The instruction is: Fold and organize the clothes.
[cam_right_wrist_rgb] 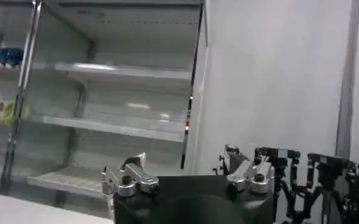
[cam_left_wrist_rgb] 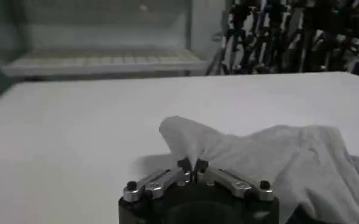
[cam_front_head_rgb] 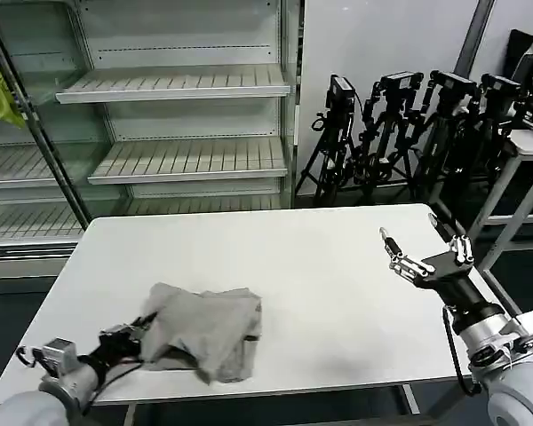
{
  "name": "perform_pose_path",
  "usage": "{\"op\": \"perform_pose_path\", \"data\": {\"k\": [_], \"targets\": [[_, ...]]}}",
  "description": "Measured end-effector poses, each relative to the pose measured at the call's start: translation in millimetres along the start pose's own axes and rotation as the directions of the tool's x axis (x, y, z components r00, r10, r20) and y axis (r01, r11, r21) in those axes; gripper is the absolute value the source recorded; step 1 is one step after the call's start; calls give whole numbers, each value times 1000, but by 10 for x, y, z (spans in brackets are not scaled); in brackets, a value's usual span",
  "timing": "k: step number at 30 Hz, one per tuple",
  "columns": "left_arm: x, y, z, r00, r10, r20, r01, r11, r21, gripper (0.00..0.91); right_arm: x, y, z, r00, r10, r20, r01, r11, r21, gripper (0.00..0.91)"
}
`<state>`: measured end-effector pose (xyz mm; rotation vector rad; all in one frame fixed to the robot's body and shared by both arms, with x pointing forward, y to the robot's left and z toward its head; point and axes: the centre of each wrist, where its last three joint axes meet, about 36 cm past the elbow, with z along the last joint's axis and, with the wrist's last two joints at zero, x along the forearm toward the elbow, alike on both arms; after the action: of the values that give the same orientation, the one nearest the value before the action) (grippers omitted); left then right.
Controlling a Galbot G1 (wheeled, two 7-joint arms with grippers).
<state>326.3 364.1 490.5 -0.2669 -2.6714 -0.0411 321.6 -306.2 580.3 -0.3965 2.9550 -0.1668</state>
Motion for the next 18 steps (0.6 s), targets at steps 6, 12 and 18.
{"op": "perform_pose_path", "data": {"k": [6, 12, 18], "targets": [[121, 386, -220, 993, -114, 42, 117, 990, -77, 50, -38, 0, 34, 1000, -8, 6, 8, 1000, -9, 907], [248, 759, -461, 969, -227, 99, 241, 957, -162, 40, -78, -1, 60, 1000, -14, 11, 15, 1000, -17, 907], [351, 1108, -637, 921, -348, 175, 386, 876, -289, 40, -97, -10, 92, 1000, -14, 11, 15, 1000, -23, 907]]}}
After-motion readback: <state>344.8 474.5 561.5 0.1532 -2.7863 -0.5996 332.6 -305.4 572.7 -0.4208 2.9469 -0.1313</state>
